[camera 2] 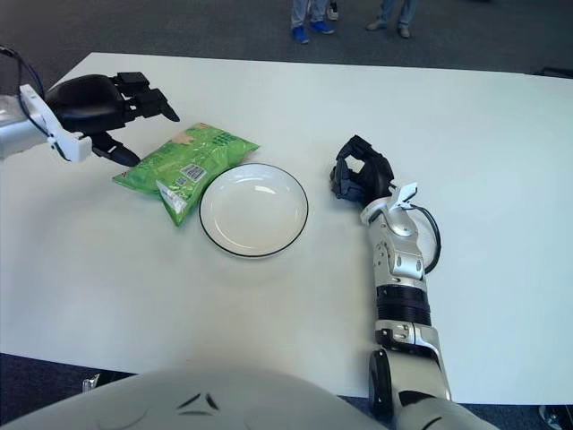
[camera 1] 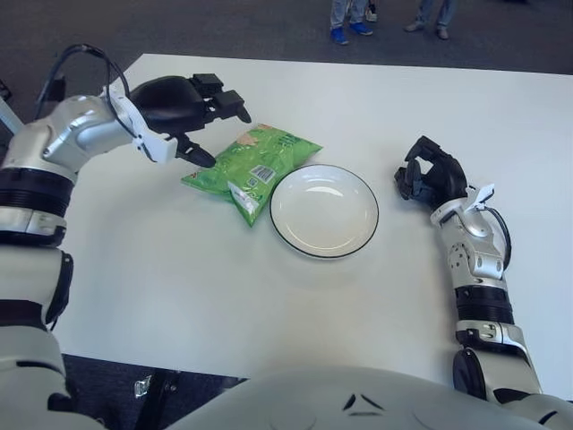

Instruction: Put the snack into the plate.

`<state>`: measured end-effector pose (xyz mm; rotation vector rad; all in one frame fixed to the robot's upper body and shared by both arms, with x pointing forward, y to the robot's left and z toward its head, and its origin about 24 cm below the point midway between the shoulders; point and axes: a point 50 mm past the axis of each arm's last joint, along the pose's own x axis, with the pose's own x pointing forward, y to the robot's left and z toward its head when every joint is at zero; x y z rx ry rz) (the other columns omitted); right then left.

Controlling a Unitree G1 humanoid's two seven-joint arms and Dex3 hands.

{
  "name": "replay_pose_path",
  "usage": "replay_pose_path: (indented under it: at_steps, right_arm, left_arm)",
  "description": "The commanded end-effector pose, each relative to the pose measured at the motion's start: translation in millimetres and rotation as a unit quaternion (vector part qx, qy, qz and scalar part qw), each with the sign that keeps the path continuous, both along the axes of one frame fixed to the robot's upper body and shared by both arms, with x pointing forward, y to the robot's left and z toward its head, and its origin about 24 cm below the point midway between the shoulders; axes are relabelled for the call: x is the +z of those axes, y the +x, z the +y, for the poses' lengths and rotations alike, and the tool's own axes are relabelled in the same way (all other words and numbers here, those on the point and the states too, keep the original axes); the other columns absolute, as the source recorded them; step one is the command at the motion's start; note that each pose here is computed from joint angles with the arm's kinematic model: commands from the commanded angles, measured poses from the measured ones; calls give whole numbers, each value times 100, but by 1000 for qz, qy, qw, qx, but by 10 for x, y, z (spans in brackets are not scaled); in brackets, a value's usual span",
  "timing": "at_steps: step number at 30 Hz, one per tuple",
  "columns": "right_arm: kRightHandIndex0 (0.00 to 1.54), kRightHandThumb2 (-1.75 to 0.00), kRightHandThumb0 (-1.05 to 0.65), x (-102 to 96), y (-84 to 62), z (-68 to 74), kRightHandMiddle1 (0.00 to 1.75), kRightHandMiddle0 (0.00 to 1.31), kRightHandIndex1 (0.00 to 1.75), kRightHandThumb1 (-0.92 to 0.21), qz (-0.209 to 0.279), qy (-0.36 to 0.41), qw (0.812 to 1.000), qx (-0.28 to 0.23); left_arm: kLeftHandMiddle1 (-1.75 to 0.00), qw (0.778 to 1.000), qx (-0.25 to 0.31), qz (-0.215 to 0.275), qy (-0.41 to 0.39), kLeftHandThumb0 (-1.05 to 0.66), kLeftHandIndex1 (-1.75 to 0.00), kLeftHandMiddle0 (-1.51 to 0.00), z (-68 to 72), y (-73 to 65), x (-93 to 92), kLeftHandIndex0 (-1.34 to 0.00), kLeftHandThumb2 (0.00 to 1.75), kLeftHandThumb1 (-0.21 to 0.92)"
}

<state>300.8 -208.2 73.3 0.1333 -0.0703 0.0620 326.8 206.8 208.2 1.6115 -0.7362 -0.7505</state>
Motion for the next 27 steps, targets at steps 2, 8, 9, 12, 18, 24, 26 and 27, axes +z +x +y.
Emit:
replay_pose_path:
  at_steps: [2, 8, 9, 12, 18, 24, 26, 27]
  right_arm:
    - [128, -123, -46, -293, -107, -3, 175, 56, 175, -39, 61, 18, 998, -8]
    - [129, -123, -46, -293, -107, -6, 175, 56, 175, -39, 59, 16, 998, -6]
    - [129, -123, -46, -293, -107, -7, 175, 56, 175, -39, 59, 16, 998, -6]
    - [129, -123, -46, -296, -112, -4, 175, 56, 175, -39, 58, 16, 998, -5]
    - [129, -123, -46, -300, -109, -7, 175, 56, 175, -39, 60, 22, 998, -8]
    - [129, -123, -46, -300, -109, -8, 175, 56, 175, -39, 60, 23, 998, -8]
    - [129, -123, -46, -299, -113, -7, 175, 56, 175, -39, 59, 21, 998, -8]
    - [129, -123, -46, -299, -115, -6, 175, 56, 175, -39, 59, 20, 998, -9]
  left_arm:
    - [-53, 1000, 1, 16, -8, -105, -63, 0, -35, 51, -37, 0, 69, 92]
    - [-43, 999, 0, 19, -31, -105, -45, 0, -114, 104, -78, 0, 68, 92]
    - [-41, 999, -1, 18, -35, -105, -41, 0, -127, 110, -87, 0, 69, 92]
    - [-35, 999, -1, 17, -40, -105, -33, 0, -148, 117, -107, 0, 69, 92]
    - [-20, 999, -2, 24, -45, -105, -16, 0, -245, 145, -164, 0, 66, 92]
    - [-3, 997, -8, 58, -42, -105, -3, 0, -412, 173, -270, 0, 55, 92]
    - [-2, 997, -13, 74, -36, -105, -1, 0, -461, 178, -307, 0, 51, 92]
    - [-1, 996, -15, 79, -34, -105, -1, 0, -474, 178, -316, 0, 49, 92]
